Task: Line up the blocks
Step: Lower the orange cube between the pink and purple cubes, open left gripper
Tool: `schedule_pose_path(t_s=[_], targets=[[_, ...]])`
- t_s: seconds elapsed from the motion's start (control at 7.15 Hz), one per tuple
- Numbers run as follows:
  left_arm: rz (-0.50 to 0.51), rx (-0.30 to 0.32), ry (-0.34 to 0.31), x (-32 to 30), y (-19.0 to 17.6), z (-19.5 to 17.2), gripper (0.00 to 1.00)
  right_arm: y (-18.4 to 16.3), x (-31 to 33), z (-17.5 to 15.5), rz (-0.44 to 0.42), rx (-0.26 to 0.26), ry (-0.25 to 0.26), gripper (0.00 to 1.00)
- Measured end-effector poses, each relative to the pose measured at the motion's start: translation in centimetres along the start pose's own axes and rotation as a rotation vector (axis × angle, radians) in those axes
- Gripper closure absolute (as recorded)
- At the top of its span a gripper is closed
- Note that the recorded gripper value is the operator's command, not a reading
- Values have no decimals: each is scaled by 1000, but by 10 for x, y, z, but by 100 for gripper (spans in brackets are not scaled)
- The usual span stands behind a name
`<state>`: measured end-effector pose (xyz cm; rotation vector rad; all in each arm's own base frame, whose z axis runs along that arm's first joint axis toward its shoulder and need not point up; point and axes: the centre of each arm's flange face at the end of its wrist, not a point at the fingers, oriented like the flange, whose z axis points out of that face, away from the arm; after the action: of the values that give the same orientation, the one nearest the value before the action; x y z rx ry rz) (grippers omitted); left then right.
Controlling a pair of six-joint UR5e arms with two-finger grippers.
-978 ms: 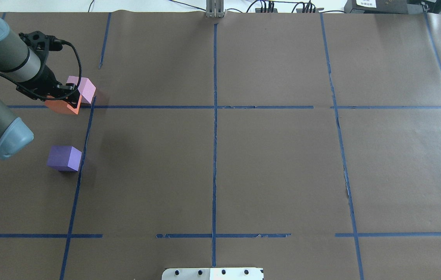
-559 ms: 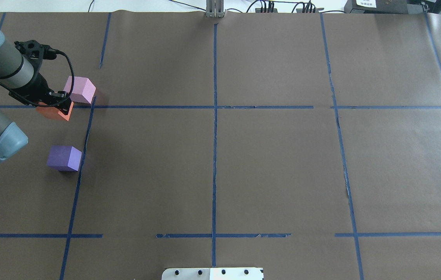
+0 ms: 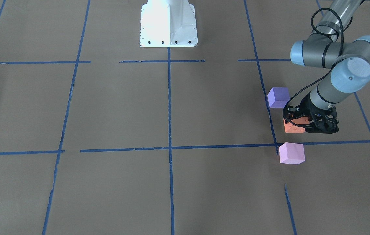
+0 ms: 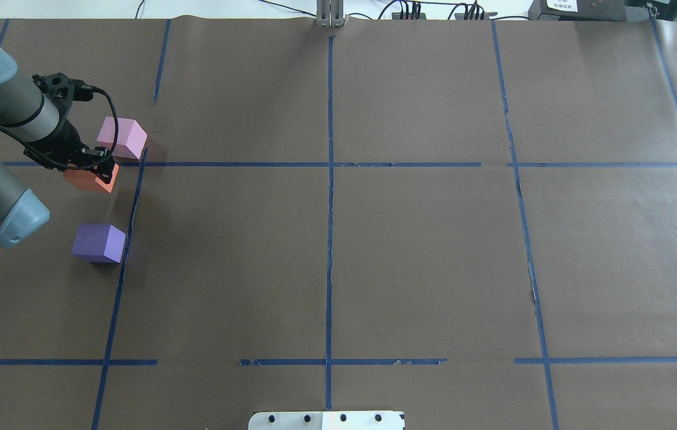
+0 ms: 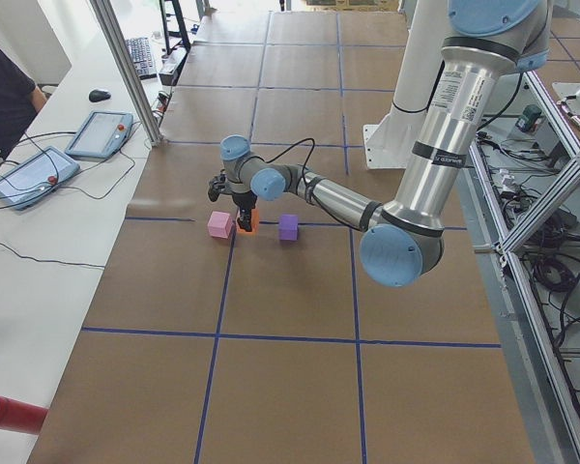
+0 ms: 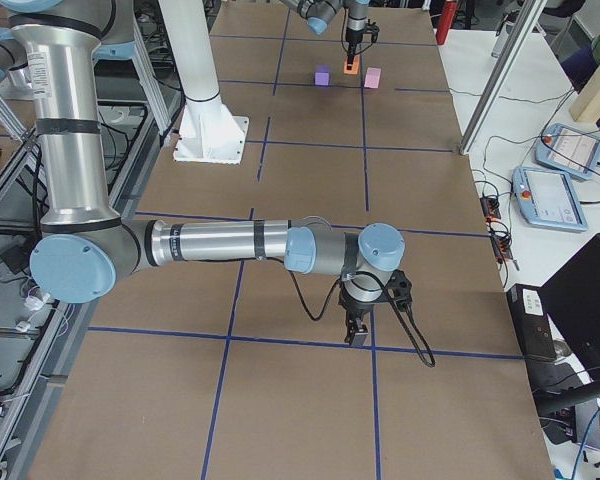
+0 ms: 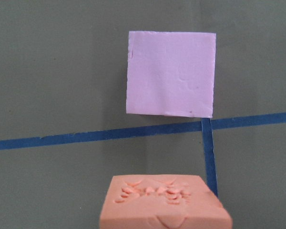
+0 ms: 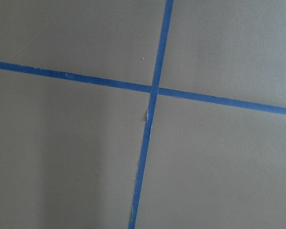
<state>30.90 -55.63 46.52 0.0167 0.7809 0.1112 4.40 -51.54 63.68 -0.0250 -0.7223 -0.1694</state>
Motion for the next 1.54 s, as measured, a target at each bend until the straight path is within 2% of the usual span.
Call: schedule_pose_path(t_s=[0.7,1.12,1.26,1.4,1.54], targets=[[-5,-51,51,0,-5,25,75,0,0,0,0,0,0,0],[-12,-77,66,3,-7,34,70,0,0,0,0,0,0,0],[-9,-81,70,7,-7,36,64,0,0,0,0,0,0,0],[-6,-83,72,9,-6,38,50,0,0,0,0,0,0,0],[-4,-86,72,10,-6,39,20,0,0,0,0,0,0,0]])
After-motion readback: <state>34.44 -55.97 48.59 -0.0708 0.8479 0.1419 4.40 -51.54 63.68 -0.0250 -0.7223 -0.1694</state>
